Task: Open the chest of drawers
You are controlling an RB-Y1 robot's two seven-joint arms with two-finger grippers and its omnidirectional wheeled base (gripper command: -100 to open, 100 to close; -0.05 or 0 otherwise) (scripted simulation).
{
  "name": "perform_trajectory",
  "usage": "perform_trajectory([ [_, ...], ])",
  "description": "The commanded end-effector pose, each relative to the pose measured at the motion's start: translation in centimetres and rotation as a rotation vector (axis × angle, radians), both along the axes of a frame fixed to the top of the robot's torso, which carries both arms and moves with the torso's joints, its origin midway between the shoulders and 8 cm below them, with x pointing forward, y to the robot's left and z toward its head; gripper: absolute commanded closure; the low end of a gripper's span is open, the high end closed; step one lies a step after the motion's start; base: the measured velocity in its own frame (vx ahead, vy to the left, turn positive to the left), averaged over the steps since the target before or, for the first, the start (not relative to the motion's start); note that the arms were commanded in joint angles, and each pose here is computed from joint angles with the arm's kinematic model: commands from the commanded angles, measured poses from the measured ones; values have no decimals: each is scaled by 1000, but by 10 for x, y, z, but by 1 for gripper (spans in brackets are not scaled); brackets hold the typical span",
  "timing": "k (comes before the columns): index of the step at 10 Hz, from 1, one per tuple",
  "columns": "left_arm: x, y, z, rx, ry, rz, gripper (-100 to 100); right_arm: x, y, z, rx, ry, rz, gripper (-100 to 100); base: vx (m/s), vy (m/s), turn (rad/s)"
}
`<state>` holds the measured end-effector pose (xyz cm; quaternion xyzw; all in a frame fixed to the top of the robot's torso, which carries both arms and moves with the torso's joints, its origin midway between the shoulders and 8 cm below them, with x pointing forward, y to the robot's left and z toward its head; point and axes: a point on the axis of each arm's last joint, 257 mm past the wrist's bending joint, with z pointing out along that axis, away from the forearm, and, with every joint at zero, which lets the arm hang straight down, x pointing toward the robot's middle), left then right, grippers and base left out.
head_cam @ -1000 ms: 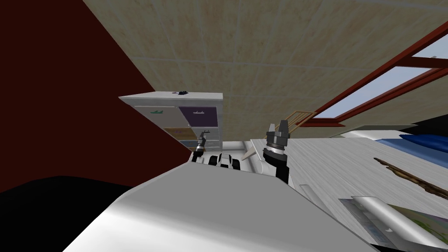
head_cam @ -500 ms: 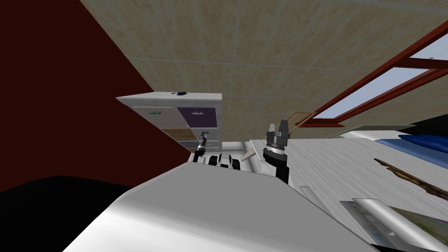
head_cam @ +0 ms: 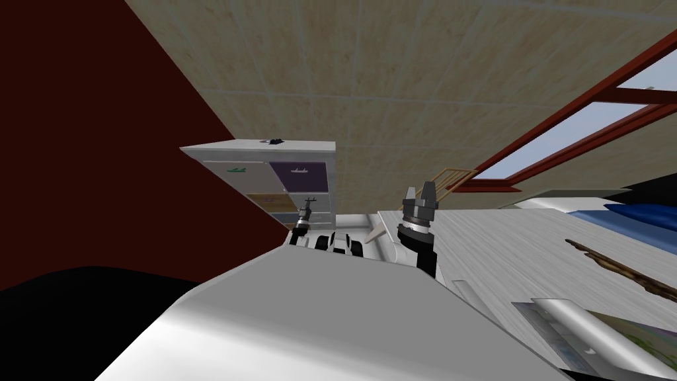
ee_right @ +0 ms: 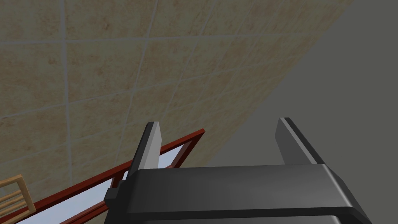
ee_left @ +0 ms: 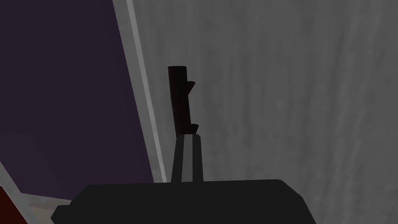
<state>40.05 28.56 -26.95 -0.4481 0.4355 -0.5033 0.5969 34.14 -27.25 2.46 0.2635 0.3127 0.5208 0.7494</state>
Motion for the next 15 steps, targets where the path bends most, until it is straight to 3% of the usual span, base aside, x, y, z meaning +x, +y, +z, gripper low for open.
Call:
perform_trajectory([
  [1,0,11,0,52,11,-21,-100,0,0,0,0,0,0,0,-2,9,-8],
  [5,5,20,1,103,42,-53,-100,0,0,0,0,0,0,0,-16,21,-17],
  [9,13,12,4,77,62,-64,-100,0,0,0,0,0,0,0,-49,53,-30],
  [15,20,-15,9,-50,52,-37,-100,0,0,0,0,0,0,0,-24,26,-14],
])
